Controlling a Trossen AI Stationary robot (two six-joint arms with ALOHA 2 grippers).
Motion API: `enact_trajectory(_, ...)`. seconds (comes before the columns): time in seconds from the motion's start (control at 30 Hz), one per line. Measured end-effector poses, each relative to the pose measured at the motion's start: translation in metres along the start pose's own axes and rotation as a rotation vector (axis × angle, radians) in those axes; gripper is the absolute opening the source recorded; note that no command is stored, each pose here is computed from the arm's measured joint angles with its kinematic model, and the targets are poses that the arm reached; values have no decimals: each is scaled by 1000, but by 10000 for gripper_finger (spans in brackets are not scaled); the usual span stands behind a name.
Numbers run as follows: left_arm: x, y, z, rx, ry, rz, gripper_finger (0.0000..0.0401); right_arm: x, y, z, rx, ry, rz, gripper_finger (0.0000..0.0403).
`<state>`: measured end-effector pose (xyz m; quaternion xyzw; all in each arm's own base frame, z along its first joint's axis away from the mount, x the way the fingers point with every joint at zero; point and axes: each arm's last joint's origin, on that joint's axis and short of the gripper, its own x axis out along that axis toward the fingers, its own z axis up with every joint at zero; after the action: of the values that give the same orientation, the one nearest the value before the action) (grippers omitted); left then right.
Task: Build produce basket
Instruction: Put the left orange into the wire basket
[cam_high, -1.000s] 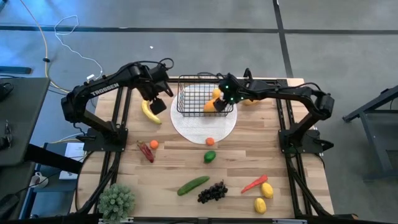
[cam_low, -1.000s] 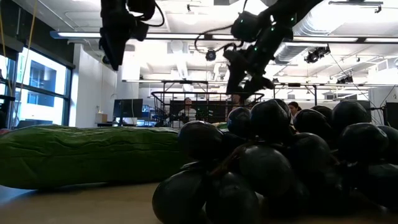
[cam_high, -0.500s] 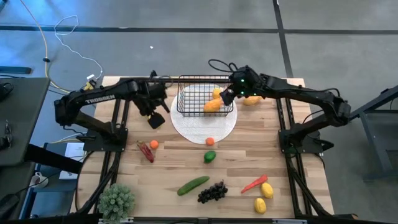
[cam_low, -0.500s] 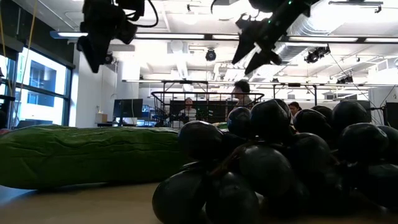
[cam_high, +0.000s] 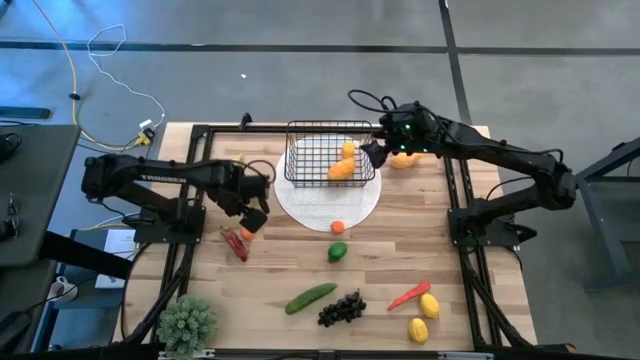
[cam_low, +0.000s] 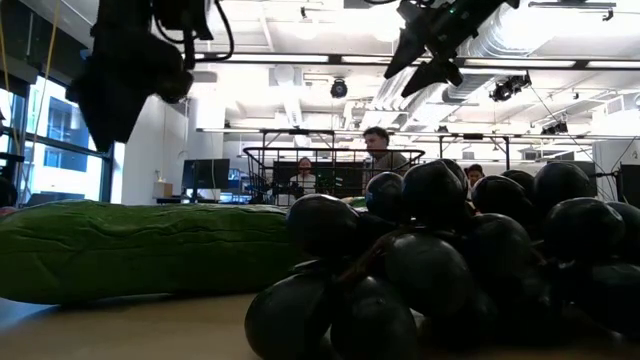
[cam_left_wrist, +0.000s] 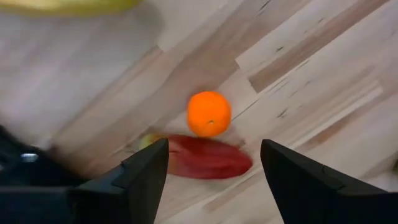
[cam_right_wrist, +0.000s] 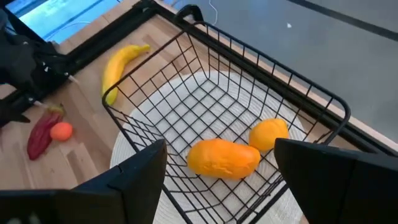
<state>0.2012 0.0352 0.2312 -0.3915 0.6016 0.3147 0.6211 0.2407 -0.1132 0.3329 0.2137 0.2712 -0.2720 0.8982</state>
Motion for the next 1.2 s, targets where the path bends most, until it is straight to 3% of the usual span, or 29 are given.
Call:
enact_trajectory(0.53,45,-7,-19,-133,-62,-31,243,-1,0,-11,-13,110,-22,277)
enact_trajectory(1.2,75,-16,-13,-175,-23,90,243,-1,0,-12,-13,115,-26,277)
